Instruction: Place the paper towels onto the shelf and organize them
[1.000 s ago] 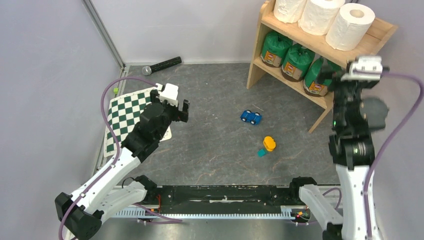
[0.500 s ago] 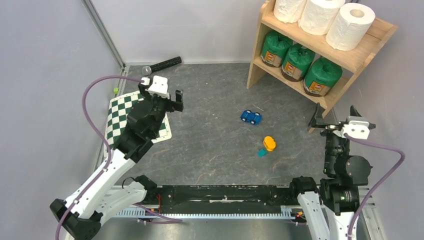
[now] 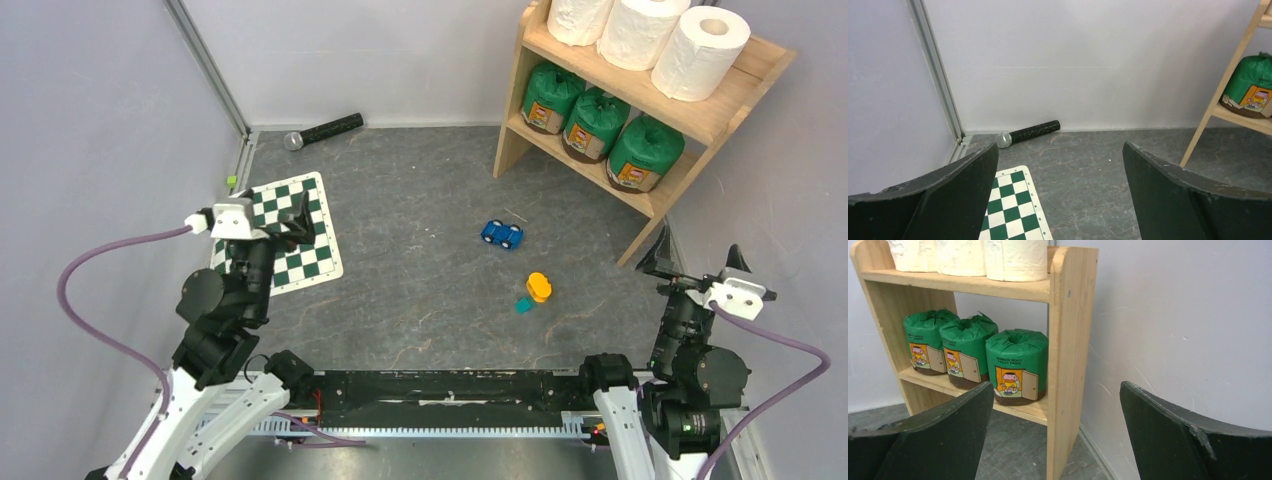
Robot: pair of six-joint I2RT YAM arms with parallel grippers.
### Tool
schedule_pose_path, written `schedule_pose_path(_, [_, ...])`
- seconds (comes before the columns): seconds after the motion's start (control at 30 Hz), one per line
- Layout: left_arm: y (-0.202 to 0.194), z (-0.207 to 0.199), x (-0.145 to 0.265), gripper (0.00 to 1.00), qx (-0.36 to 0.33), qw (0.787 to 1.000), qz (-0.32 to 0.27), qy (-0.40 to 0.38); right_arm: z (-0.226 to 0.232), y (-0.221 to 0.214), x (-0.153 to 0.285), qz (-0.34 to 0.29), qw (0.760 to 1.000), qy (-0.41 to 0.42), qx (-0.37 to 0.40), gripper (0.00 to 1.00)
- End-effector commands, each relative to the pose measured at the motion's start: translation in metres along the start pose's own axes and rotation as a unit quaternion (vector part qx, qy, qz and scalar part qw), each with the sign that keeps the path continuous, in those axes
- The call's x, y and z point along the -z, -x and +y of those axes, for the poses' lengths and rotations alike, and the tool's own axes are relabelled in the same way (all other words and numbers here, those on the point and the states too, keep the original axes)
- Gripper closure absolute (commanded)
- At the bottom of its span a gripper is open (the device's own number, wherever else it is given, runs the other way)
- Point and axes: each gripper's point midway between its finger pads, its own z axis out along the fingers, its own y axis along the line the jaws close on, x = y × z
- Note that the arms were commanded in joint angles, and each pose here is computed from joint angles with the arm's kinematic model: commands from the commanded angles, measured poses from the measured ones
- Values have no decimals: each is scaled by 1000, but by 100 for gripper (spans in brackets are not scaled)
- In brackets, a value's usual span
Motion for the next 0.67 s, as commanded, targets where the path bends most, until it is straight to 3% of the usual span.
schedule_pose_path(0.0, [14,17,14,0,19,999,-17,25,-14,2,6,-1,999,-35,-11,2])
schedule_pose_path(0.23, [28,33,31,0,45,997,-43,43,-18,5,6,-1,999,-47,-15,2])
schedule_pose_path(0.63, [27,35,29,0,30,997,-42,49,-22,-3,5,6,998,-64,-20,2])
